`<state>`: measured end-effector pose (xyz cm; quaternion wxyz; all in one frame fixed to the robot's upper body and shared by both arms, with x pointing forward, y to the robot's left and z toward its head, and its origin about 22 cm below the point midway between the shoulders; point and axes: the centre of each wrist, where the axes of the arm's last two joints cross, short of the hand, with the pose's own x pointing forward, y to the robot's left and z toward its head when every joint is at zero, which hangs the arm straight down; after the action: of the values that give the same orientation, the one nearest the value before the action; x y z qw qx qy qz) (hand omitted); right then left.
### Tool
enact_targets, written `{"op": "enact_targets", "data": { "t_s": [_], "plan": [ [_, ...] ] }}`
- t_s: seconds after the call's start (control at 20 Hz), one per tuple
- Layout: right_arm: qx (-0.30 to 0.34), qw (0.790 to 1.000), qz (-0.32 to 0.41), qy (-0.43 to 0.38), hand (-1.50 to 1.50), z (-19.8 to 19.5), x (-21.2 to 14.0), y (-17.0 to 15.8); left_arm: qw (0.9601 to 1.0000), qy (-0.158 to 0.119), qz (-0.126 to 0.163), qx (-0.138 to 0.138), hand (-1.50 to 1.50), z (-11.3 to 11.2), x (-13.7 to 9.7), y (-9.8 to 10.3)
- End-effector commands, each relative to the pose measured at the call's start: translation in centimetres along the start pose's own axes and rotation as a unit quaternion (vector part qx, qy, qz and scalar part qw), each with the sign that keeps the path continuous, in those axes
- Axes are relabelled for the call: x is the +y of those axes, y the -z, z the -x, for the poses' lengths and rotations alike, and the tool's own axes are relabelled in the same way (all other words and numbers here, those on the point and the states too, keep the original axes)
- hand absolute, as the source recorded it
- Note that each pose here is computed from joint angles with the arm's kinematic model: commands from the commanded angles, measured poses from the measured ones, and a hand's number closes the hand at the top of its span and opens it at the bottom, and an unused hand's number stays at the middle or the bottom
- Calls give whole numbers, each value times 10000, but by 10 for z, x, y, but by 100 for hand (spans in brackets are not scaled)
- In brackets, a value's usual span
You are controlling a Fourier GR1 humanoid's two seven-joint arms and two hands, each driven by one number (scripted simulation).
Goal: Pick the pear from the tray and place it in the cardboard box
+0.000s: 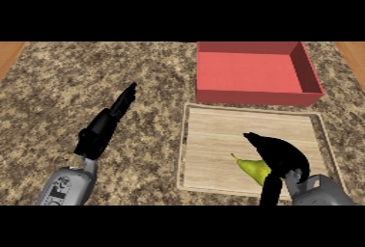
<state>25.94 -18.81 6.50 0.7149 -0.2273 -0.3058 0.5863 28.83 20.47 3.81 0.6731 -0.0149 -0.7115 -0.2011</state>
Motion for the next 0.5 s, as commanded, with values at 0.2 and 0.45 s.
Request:
{"op": "enact_targets", "data": {
  "t_s": [0.2, 0.45],
  "plan": [
    [378, 9987, -312, -154, 150, 1, 22, 17, 10000, 6, 71, 27, 0, 12, 15, -19],
    [225, 9988, -39, -424, 150, 9, 31, 21, 9999, 75, -65, -12, 0, 8, 15, -8]
  ]
}}
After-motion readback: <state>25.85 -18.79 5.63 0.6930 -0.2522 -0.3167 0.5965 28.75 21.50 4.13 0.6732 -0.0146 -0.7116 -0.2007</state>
